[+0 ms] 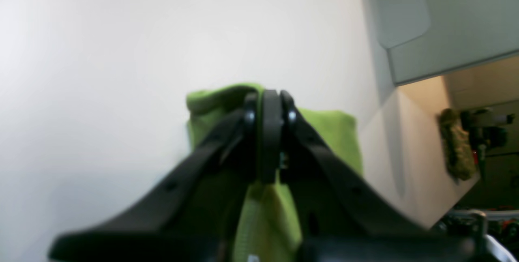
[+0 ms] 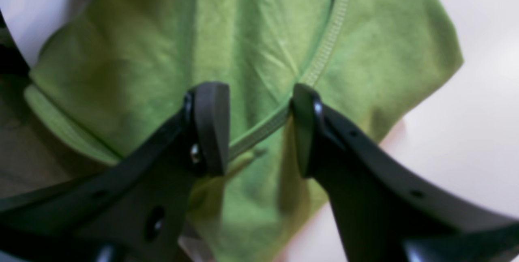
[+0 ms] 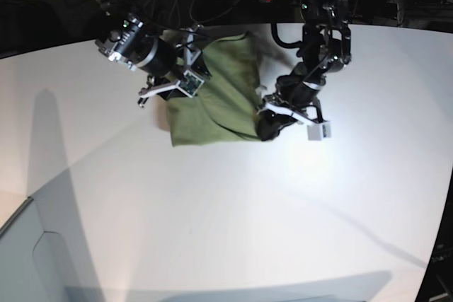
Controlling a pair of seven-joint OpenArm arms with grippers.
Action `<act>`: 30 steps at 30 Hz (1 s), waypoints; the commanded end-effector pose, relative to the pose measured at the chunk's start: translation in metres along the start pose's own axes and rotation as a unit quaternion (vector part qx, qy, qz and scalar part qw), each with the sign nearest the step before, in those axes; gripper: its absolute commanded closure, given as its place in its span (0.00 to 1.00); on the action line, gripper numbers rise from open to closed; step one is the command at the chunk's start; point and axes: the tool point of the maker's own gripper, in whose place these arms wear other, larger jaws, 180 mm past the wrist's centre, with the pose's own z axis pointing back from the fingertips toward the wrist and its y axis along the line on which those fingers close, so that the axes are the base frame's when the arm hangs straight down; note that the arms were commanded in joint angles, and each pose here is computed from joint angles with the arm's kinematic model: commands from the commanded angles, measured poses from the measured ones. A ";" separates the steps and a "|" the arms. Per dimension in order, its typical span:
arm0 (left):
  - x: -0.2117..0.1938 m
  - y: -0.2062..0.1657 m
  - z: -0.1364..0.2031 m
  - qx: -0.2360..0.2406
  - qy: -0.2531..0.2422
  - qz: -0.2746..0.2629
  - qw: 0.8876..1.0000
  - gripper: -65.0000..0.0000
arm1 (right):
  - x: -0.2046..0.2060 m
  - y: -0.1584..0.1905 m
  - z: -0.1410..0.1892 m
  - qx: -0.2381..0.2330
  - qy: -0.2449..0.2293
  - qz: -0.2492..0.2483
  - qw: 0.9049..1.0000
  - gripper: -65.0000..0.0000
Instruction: Fold the T-shirt properly
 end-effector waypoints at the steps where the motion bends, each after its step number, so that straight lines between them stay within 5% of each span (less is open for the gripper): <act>1: 0.007 -0.003 -0.002 -0.008 -0.012 0.000 1.000 1.00 | 0.012 -0.001 0.002 -0.001 -0.023 0.001 1.000 0.63; 8: -0.009 0.016 -0.015 0.010 0.017 0.021 1.000 1.00 | 0.012 -0.001 0.002 -0.001 -0.023 0.001 1.000 0.63; 16: -0.001 0.002 -0.003 -0.004 0.001 0.010 1.000 0.49 | 0.018 -0.006 0.007 -0.010 -0.031 0.007 0.999 0.63; 21: 0.023 -0.001 0.021 -0.003 -0.029 -0.023 0.999 0.49 | 0.030 -0.036 0.023 -0.061 -0.051 0.006 0.997 0.68; 25: 0.041 0.032 0.044 0.044 -0.060 -0.018 0.997 0.49 | 0.044 -0.066 0.025 -0.094 -0.066 0.010 0.993 0.98; 30: 0.047 0.070 0.070 0.099 -0.077 -0.005 0.992 0.49 | 0.054 -0.085 0.004 -0.090 -0.074 0.000 0.993 1.00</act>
